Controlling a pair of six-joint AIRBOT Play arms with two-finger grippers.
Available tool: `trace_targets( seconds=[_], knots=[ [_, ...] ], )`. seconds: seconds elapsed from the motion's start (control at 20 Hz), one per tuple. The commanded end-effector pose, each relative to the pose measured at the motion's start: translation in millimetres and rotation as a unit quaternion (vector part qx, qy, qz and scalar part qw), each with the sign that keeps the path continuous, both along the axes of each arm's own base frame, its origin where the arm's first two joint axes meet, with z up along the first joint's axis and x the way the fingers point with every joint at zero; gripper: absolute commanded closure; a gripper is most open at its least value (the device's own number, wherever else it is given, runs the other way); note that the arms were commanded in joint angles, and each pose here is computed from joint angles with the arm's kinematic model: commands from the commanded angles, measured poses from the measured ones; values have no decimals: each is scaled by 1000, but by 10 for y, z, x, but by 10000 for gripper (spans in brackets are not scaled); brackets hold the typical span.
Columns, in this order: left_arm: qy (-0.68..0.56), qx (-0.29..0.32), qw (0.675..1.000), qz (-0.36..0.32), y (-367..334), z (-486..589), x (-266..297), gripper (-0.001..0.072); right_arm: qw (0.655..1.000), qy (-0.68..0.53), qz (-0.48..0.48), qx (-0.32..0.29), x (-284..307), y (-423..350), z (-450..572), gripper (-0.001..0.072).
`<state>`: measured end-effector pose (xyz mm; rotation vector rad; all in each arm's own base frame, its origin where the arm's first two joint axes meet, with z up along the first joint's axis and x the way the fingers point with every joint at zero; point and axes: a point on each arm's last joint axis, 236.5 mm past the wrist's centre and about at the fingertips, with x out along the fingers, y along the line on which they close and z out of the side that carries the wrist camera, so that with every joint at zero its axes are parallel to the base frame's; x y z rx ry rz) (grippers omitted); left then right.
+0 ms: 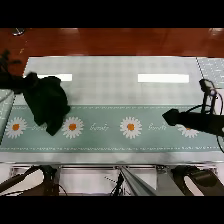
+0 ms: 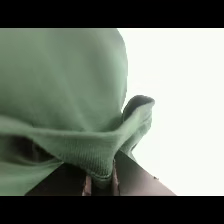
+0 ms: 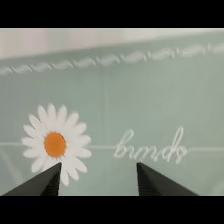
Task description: Fold the shirts.
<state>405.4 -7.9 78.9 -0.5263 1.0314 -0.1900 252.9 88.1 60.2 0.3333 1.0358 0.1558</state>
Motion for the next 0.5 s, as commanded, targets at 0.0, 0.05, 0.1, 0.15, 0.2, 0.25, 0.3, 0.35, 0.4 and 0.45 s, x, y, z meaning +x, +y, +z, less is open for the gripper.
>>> trace_targets(
  seconds=[0.0, 0.05, 0.1, 0.15, 0.2, 0.25, 0.3, 0.35, 0.4, 0.45],
  knots=[
    [-185, -14, 982, -47, -388, 1582, 70, 675, 997, -73, 6, -5, 184, -14, 597, 154],
    [-242, -11, 969, -51, -487, 2065, 11, 675, 996, -85, 9, -3, 197, -4, 735, 154],
    [-292, -10, 955, -54, -586, 2485, -75, 676, 995, -96, 15, -2, 201, 14, 847, 154],
    [-341, -11, 939, -56, -689, 2904, -200, 676, 994, -106, 22, 1, 198, 42, 954, 154],
    [-380, -15, 923, -58, -786, 3255, -335, 676, 993, -111, 28, 5, 190, 67, 1015, 154],
    [-419, -15, 905, -66, -890, 3584, -486, 675, 993, -115, 37, 10, 175, 109, 1067, 154],
    [-449, -21, 890, -74, -996, 3846, -635, 675, 992, -119, 44, 17, 156, 152, 1104, 154],
    [-474, -31, 876, -82, -1102, 4075, -774, 675, 991, -120, 48, 22, 133, 175, 1117, 155],
    [-497, -39, 861, -95, -1219, 4261, -904, 675, 992, -118, 47, 20, 102, 164, 1119, 154],
    [-512, -52, 851, -108, -1340, 4377, -1001, 675, 992, -119, 44, 17, 81, 141, 1129, 154]
  ],
)
